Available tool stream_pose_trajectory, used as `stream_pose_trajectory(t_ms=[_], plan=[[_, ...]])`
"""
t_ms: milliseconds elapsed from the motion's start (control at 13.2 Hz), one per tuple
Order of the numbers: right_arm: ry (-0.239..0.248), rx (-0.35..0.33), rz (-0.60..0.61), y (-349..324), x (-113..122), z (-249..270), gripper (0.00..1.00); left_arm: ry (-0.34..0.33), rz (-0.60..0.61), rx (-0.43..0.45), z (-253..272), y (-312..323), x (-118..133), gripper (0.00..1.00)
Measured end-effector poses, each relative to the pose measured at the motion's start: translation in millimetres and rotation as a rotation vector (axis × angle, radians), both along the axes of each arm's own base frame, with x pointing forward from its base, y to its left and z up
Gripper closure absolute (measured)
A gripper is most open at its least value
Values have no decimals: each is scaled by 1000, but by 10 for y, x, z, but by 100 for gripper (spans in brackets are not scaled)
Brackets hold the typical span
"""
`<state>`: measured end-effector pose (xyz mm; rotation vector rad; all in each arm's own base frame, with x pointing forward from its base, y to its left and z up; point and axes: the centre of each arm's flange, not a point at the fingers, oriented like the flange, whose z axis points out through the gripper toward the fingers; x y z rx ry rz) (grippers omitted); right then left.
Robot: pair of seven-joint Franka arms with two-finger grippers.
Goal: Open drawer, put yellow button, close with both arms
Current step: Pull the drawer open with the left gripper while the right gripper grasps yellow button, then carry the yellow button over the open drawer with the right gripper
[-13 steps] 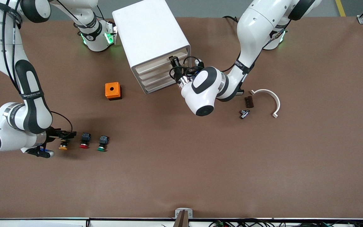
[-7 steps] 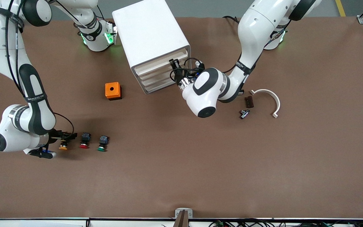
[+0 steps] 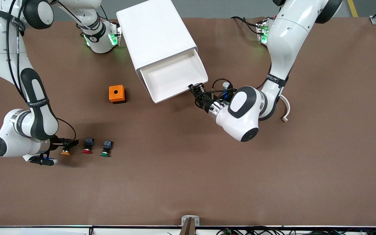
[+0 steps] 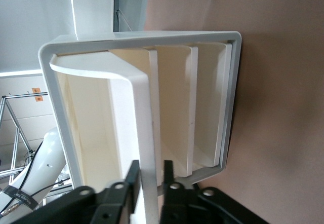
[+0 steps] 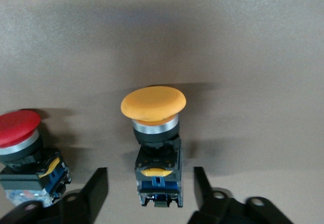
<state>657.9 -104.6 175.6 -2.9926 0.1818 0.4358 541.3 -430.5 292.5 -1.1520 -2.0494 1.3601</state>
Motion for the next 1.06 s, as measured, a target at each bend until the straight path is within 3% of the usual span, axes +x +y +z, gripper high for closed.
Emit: stream_pose_trajectory(t_ms=[228,455,759,1062], plan=[[-8,1,9,-9,15,16,66,-21,13,2,38,32,69,35],[-21,0,10,-18,56,67,66,-93,77,19,255,369,416,2],[5,15,22,42,104,188,66,-245,113,11,702,948,805,0],[28,30,50,227,143,452,66,-439,-77,52,898,1070,762,0]])
